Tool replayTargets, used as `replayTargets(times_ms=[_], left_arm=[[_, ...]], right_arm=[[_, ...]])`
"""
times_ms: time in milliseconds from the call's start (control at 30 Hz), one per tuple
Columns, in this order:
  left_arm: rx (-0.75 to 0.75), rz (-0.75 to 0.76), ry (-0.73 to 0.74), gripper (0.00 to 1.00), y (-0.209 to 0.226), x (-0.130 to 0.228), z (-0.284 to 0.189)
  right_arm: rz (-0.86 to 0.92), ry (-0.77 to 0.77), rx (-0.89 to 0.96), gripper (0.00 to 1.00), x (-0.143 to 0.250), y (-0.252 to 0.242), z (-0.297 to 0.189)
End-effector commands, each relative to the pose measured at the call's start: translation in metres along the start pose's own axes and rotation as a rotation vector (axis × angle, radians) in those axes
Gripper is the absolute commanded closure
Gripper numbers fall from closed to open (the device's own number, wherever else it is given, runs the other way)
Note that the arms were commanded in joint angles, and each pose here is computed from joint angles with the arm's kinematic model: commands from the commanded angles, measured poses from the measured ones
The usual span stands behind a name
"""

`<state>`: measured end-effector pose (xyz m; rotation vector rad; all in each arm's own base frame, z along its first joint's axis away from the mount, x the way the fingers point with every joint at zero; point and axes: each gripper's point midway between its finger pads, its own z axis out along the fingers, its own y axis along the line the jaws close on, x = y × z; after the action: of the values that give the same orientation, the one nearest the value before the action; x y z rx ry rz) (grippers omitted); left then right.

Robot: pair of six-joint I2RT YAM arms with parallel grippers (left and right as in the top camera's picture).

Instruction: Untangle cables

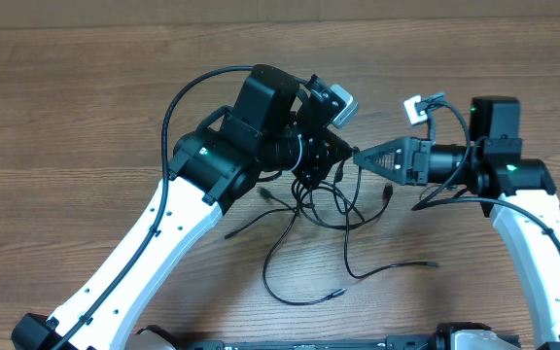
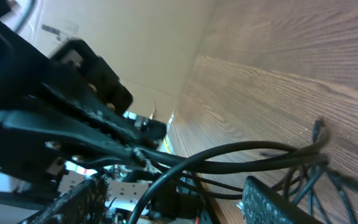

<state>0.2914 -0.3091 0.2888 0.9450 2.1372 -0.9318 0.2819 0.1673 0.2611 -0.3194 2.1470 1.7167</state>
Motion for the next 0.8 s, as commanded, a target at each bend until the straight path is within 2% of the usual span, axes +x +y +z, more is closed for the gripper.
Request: replayTargets(times_ms=[0,67,400,567,767], left_arm=[[-0.005,0.021,-0.042,0.96,-0.005,-0.013,-0.009],[-0.006,0.021,-0.042,0.96,-0.005,-0.013,-0.009],[-0.005,0.019,-0.038,0.96,-0.005,-0.012,-0.009],[-0.002,0.009,-0.019,0.96,-0.006,-0.007,-0.009],[0.027,0.04,0.041,0.96,-0.01,0.009,-0.009]], right_arm=[[-0.029,0.003,0.031,0.35,-0.001,-0.001,0.004],[-0.038,0.005,0.028,0.42,-0.001,-0.001,0.005],[-0.04,0.001,0.042,0.96,-0.002,-0.003,0.005],[-0.071,-0.005,0.021,0.96,-0.006,0.001,0.005],[-0.155,-0.025,-0.107,0.96,-0.024,0.029,-0.002]])
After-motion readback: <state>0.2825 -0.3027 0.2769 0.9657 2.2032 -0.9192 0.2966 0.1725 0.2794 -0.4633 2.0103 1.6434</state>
